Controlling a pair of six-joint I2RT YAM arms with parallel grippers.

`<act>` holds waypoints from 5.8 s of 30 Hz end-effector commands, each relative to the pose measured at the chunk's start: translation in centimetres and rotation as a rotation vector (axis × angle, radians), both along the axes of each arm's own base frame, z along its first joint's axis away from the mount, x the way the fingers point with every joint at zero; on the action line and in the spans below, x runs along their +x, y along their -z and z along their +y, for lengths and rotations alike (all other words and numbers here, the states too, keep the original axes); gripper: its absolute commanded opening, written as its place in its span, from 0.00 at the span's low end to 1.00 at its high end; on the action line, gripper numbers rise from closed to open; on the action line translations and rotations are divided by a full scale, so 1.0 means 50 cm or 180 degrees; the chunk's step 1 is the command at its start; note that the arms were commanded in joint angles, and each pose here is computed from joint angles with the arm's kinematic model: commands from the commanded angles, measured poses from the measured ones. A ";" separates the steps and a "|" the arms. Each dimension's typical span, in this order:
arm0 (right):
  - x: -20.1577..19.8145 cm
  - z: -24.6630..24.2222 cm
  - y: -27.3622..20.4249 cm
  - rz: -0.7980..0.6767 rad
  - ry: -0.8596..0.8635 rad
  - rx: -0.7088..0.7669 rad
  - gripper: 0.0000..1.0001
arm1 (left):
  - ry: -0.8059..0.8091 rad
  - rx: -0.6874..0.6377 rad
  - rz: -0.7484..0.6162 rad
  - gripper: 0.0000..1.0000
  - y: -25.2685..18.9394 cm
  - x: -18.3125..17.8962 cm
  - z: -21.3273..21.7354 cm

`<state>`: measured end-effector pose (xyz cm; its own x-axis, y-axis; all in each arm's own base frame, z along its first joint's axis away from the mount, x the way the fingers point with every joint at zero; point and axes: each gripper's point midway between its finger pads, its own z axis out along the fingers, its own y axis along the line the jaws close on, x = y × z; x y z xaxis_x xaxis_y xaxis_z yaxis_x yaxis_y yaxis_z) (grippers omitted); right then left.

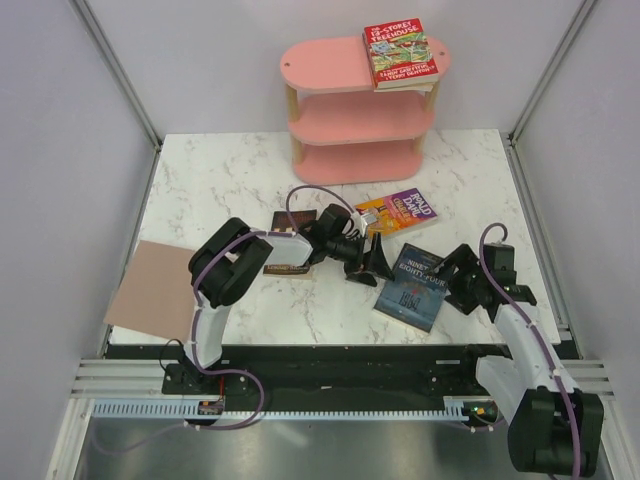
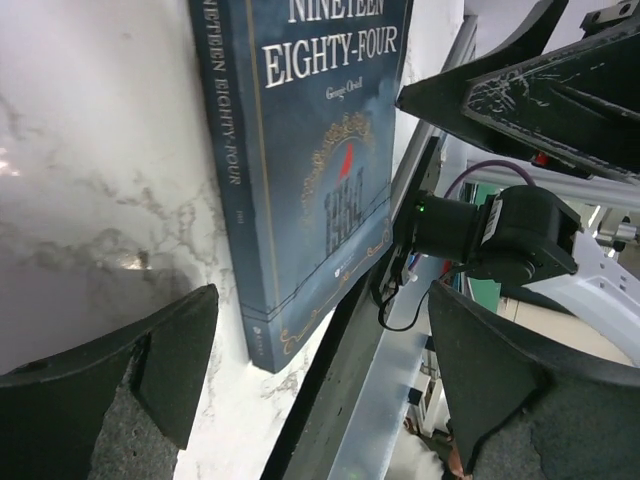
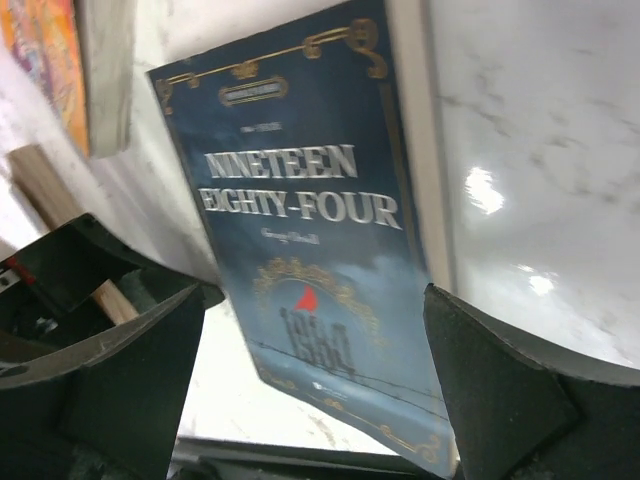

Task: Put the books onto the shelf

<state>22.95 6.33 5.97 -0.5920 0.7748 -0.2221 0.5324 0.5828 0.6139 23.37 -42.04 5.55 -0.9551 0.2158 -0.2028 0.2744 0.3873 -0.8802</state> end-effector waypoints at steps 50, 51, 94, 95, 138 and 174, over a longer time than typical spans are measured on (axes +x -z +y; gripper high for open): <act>0.060 0.115 -0.036 -0.1108 -0.0729 0.0515 0.08 | 0.0235 -0.0262 -0.0162 0.91 -0.075 -0.011 -0.057; 0.068 0.115 -0.049 -0.1175 -0.0761 0.0487 0.00 | 0.0147 -0.0213 -0.0247 0.92 -0.083 0.008 -0.042; -0.021 0.154 -0.056 -0.1015 -0.1199 0.0790 0.31 | 0.0232 -0.1596 0.0124 0.97 -0.128 -0.007 -0.013; -0.027 0.152 -0.043 -0.0951 -0.1189 0.0766 0.38 | 0.0226 -0.1559 0.0159 0.96 -0.125 -0.008 -0.017; 0.013 0.048 0.001 -0.0458 -0.0886 -0.0413 0.65 | 0.0591 -0.0793 -0.0214 0.50 -0.097 -0.012 -0.117; 0.023 0.057 -0.189 -0.1630 0.0177 0.0518 0.98 | -0.0245 -0.1322 -0.0727 0.02 -0.374 0.137 -0.058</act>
<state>24.02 8.44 14.76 -0.4215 0.7843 -0.4553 0.1672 0.5606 0.8110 28.03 -45.17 17.43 -0.9113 0.1393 -0.3874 0.4099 0.2186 -0.8855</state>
